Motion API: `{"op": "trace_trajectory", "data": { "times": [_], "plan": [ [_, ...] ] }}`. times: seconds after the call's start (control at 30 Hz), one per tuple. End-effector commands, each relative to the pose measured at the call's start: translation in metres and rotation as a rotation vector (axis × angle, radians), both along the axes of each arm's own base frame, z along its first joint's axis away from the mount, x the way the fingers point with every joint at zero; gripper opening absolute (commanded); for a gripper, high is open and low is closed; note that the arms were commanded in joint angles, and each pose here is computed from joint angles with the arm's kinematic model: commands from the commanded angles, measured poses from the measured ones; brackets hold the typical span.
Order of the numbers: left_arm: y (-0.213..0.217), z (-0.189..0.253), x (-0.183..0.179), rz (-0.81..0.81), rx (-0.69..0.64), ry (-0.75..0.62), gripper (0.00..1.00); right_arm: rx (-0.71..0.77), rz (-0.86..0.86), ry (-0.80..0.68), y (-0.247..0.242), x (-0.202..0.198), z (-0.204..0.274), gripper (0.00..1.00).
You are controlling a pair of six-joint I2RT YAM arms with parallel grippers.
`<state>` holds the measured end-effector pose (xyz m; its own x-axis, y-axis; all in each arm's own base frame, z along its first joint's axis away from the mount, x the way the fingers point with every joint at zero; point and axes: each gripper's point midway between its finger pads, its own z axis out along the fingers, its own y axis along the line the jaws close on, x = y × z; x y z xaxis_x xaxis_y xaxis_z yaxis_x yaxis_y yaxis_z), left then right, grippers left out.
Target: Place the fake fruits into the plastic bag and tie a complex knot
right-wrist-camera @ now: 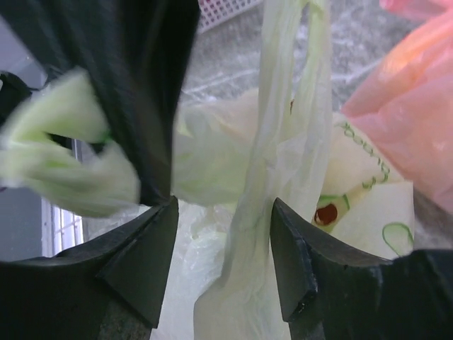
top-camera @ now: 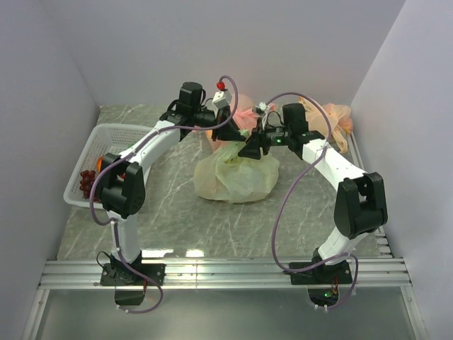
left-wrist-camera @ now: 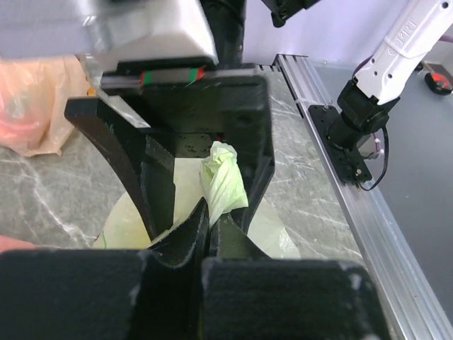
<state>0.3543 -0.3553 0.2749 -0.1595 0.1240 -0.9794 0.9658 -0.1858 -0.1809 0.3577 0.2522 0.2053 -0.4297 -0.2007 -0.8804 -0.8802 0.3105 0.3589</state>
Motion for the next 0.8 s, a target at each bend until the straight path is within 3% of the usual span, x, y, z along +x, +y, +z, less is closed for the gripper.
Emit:
{"op": "trace_trajectory", "data": {
  "times": [0.0,0.33,0.43,0.5,0.57,0.6,0.67,0.73,0.77],
  "plan": [
    [-0.006,0.009,0.002,-0.021,-0.044,-0.014,0.01,0.096,0.041,-0.1,0.012,-0.002,0.033,0.63],
    [-0.015,0.016,0.011,0.006,-0.076,0.055,0.02,0.138,0.074,-0.071,0.025,-0.006,0.027,0.6],
    [-0.016,0.018,0.012,0.011,-0.084,0.062,0.02,0.146,0.079,-0.067,0.027,-0.006,0.026,0.51],
    [-0.016,0.019,0.012,0.015,-0.087,0.071,0.03,0.144,0.078,-0.063,0.028,-0.005,0.024,0.35],
    [-0.015,0.024,0.013,0.031,-0.09,0.087,0.09,0.137,0.077,-0.043,0.027,-0.004,0.019,0.15],
    [-0.013,0.03,0.014,0.047,-0.093,0.086,0.2,0.134,0.079,-0.039,0.028,-0.004,0.019,0.09],
    [-0.004,0.037,0.027,0.116,-0.1,0.1,0.32,0.128,0.072,-0.033,0.027,-0.003,0.017,0.0],
    [0.006,0.048,0.037,0.19,-0.08,0.109,0.48,0.126,0.07,-0.03,0.027,-0.002,0.017,0.0],
    [0.017,0.051,0.047,0.231,-0.071,0.112,0.5,0.123,0.07,-0.034,0.026,-0.002,0.016,0.0]
  ]
}}
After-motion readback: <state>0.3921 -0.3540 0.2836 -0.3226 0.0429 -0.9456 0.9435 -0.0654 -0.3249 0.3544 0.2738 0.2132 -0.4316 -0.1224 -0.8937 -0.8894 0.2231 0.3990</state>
